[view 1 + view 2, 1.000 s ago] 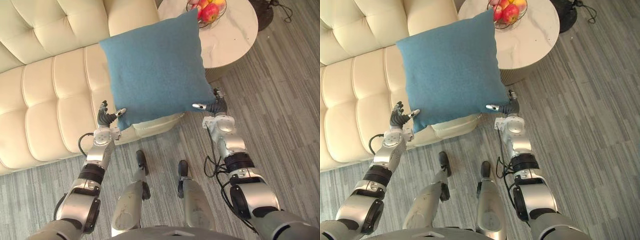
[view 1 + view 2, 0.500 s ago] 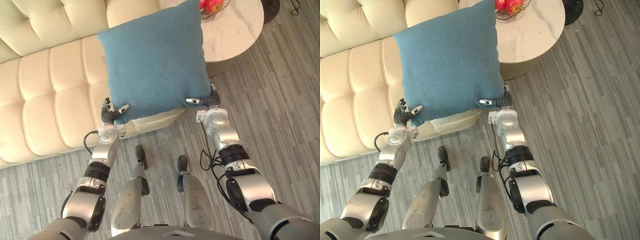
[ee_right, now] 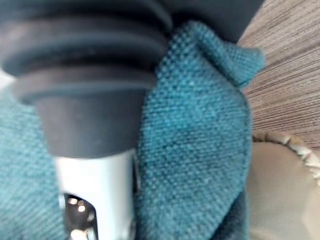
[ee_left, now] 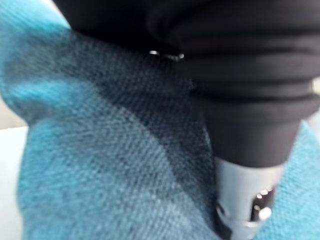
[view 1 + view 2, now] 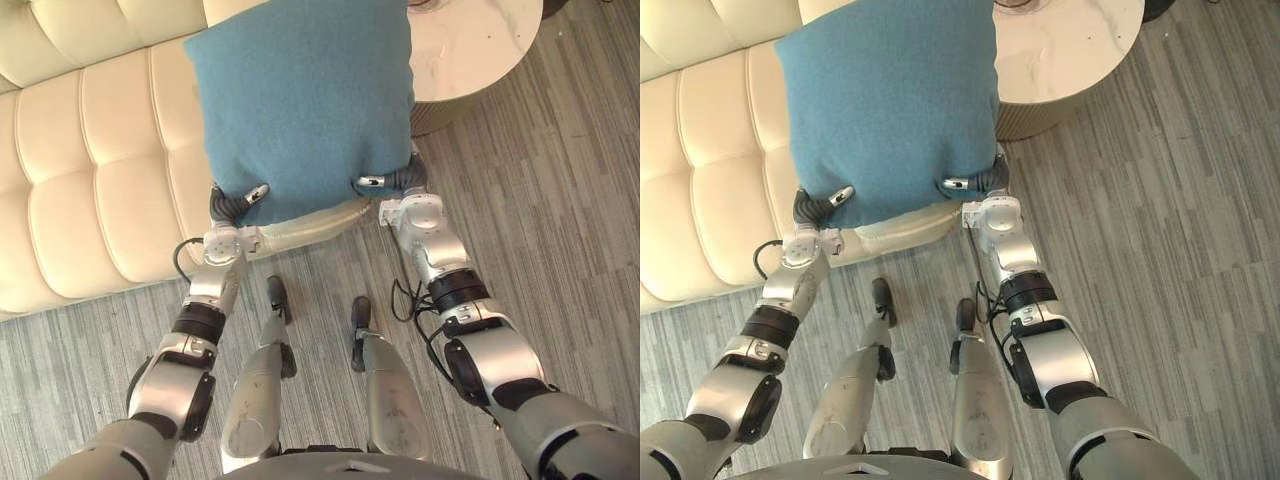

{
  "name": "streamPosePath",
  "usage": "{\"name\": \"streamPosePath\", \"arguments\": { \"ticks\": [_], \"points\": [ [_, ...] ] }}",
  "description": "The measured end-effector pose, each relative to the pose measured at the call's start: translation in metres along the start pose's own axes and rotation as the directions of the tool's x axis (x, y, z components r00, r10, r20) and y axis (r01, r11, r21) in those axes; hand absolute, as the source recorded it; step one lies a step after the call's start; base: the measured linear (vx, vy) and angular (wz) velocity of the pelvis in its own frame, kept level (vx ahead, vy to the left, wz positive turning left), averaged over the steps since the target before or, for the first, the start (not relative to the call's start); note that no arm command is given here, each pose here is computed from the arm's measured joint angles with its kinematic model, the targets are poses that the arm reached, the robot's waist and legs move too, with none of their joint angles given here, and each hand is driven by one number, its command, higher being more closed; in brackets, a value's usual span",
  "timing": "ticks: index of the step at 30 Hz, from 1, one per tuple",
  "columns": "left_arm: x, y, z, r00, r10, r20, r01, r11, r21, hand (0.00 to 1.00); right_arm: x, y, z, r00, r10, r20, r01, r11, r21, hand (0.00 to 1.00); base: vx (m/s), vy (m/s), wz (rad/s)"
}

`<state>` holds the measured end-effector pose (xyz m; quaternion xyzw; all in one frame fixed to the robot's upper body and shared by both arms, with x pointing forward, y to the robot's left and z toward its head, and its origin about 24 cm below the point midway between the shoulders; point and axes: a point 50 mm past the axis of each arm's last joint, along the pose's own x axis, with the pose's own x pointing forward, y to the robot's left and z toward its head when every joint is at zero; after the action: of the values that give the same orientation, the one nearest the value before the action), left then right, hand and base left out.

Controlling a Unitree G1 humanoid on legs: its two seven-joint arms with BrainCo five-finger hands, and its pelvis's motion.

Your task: Pick up cushions and gather them together orderly.

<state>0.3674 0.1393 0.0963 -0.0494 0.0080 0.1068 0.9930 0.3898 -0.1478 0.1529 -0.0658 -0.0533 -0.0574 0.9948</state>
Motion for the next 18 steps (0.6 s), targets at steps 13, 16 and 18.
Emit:
{"name": "streamPosePath", "arguments": {
  "ticks": [13, 16, 18],
  "points": [
    [0.01, 0.003, 0.028, 0.997, 0.028, 0.068, -0.025, 0.999, -0.046, 1.0, -0.004, 0.015, 0.04, 0.985, 0.057, 0.164, -0.065, 0.997, 0.047, 1.0, 0.0, -0.024, -0.07],
    [0.009, 0.001, 0.035, 0.995, 0.019, 0.099, -0.013, 0.998, -0.064, 1.0, -0.006, 0.017, 0.042, 0.981, 0.061, 0.182, -0.078, 0.993, 0.087, 1.0, 0.0, 0.0, 0.0],
    [0.009, 0.001, 0.034, 0.995, 0.019, 0.1, -0.012, 0.998, -0.067, 1.0, -0.009, 0.018, 0.036, 0.983, 0.062, 0.17, -0.084, 0.989, 0.124, 1.0, 0.0, 0.0, 0.0]
  ]
}}
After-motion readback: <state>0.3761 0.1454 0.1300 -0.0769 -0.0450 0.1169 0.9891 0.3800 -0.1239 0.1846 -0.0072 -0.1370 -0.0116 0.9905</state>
